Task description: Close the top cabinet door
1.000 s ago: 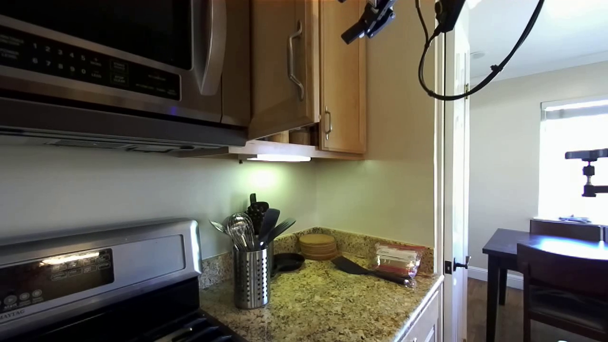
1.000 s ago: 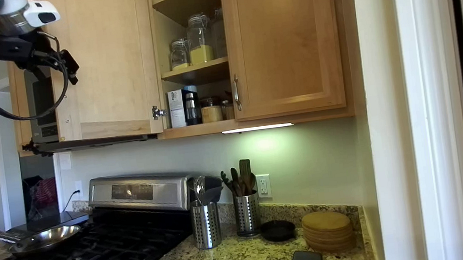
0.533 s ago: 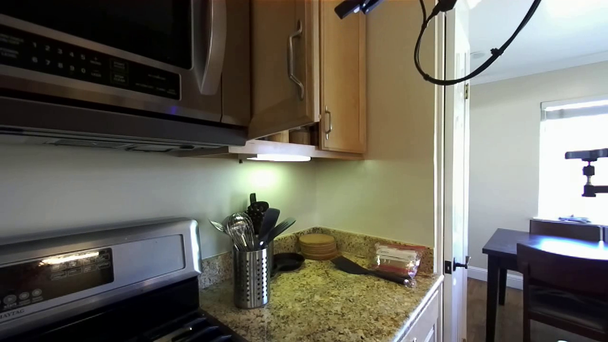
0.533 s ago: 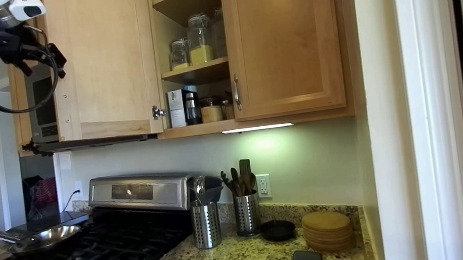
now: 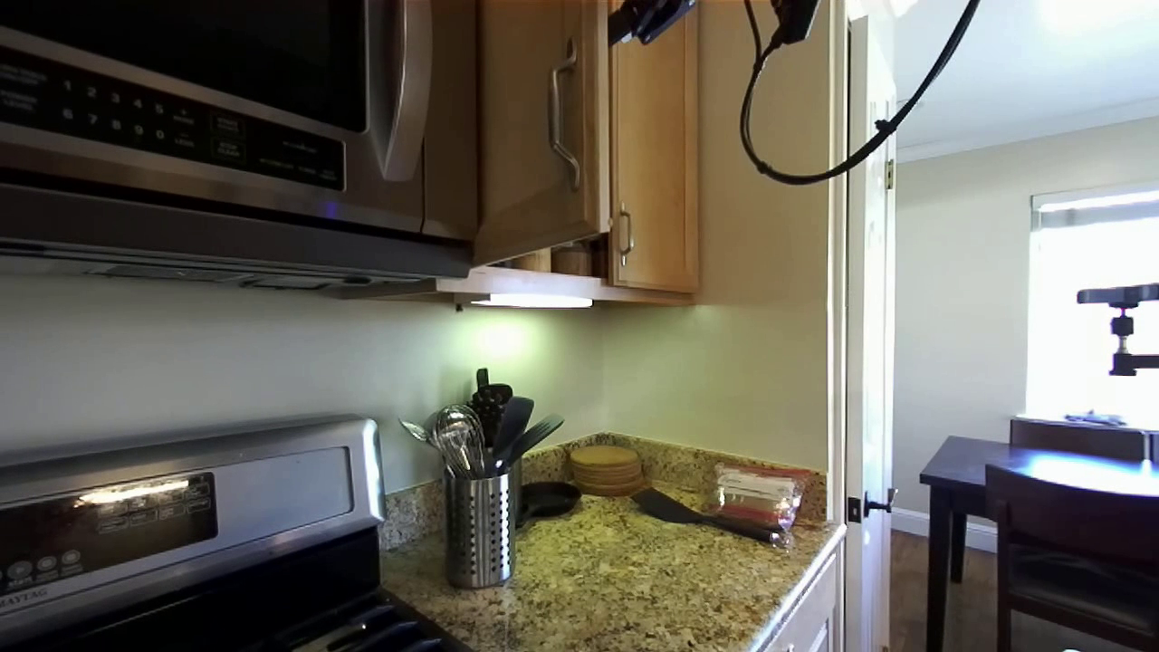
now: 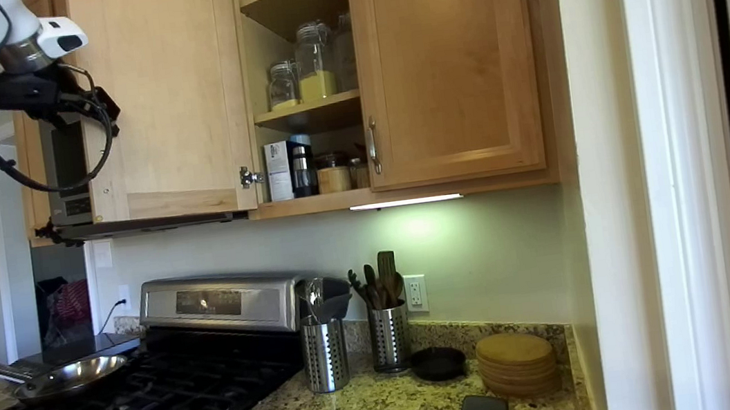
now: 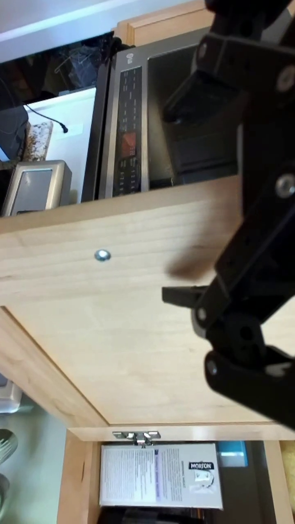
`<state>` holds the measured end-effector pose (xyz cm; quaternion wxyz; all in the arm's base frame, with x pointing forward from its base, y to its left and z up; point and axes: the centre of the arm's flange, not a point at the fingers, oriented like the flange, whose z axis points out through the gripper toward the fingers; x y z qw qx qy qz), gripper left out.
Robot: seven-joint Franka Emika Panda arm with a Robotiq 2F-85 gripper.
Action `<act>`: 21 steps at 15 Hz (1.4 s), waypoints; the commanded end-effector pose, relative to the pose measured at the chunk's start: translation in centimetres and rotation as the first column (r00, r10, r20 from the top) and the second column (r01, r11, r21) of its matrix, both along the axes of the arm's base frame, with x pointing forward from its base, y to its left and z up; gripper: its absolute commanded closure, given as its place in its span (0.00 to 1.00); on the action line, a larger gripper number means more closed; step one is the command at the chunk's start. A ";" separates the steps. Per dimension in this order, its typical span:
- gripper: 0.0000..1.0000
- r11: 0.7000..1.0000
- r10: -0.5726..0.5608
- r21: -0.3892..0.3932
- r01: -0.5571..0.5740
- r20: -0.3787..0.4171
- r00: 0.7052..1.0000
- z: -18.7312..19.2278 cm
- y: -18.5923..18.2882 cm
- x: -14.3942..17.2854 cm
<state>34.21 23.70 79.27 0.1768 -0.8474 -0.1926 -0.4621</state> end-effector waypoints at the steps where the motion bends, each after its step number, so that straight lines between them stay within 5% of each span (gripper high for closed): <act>1: 0.00 0.998 -0.065 -0.020 0.066 0.034 0.997 -0.3 0.0 1.9; 14: 0.00 0.956 -0.263 -0.105 0.274 0.109 0.959 0.9 -4.7 1.5; 21: 0.00 0.902 -0.381 -0.165 0.400 0.132 0.915 0.9 -8.8 0.7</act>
